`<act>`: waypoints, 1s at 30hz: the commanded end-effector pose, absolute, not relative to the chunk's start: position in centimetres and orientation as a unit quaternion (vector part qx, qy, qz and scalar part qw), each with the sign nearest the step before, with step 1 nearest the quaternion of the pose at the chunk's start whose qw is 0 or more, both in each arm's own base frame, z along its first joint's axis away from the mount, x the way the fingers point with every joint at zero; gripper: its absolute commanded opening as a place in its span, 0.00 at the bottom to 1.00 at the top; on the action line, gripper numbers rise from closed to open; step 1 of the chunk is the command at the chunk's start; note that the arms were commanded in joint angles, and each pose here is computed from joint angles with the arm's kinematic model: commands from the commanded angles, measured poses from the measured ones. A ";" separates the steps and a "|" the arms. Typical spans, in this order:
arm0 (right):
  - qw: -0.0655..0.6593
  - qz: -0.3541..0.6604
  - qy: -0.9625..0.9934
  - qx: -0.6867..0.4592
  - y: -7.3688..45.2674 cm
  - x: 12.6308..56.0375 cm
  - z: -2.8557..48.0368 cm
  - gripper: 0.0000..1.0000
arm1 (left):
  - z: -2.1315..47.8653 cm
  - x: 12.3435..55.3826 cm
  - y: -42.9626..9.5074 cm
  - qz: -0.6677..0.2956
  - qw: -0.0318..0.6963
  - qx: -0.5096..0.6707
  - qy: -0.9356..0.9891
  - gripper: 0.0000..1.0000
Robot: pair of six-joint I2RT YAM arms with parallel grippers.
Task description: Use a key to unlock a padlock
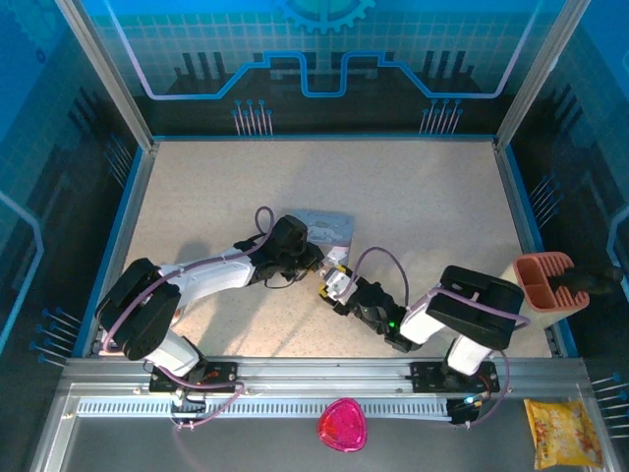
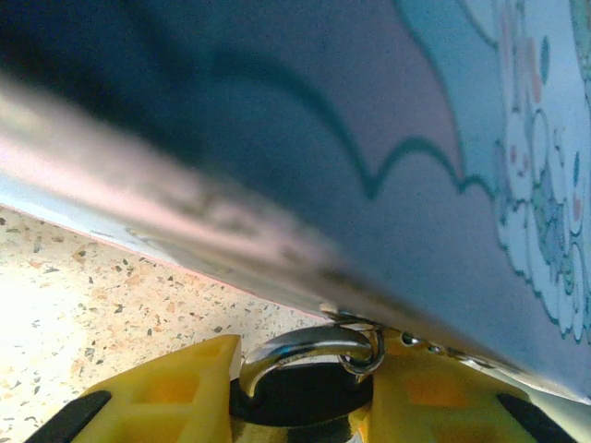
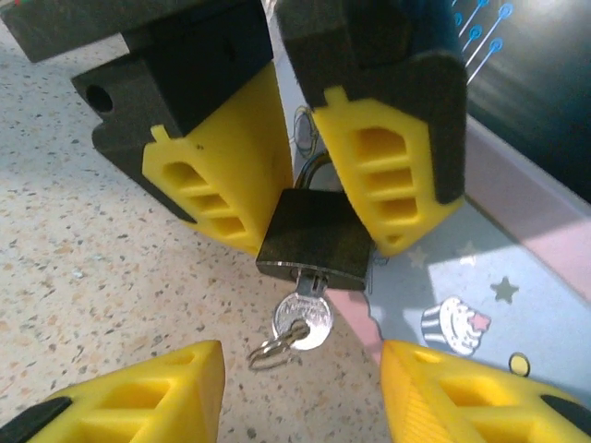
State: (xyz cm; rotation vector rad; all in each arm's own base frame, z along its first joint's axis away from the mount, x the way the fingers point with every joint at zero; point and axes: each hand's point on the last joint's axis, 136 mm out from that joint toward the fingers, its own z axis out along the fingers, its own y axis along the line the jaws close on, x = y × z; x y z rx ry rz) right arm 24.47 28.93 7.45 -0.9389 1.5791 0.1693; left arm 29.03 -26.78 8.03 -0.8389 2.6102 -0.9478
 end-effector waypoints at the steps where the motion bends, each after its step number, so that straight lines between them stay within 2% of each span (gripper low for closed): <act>1: 0.648 0.060 0.657 -0.381 29.5 25.4 10.0 0.47 | 10.7 29.5 -27.5 -0.358 0.118 -0.290 0.879 0.07; 30: 0.653 -0.002 0.645 -0.396 30.1 25.7 8.9 0.29 | 11.7 29.8 -28.4 -0.375 0.113 -0.291 0.873 0.06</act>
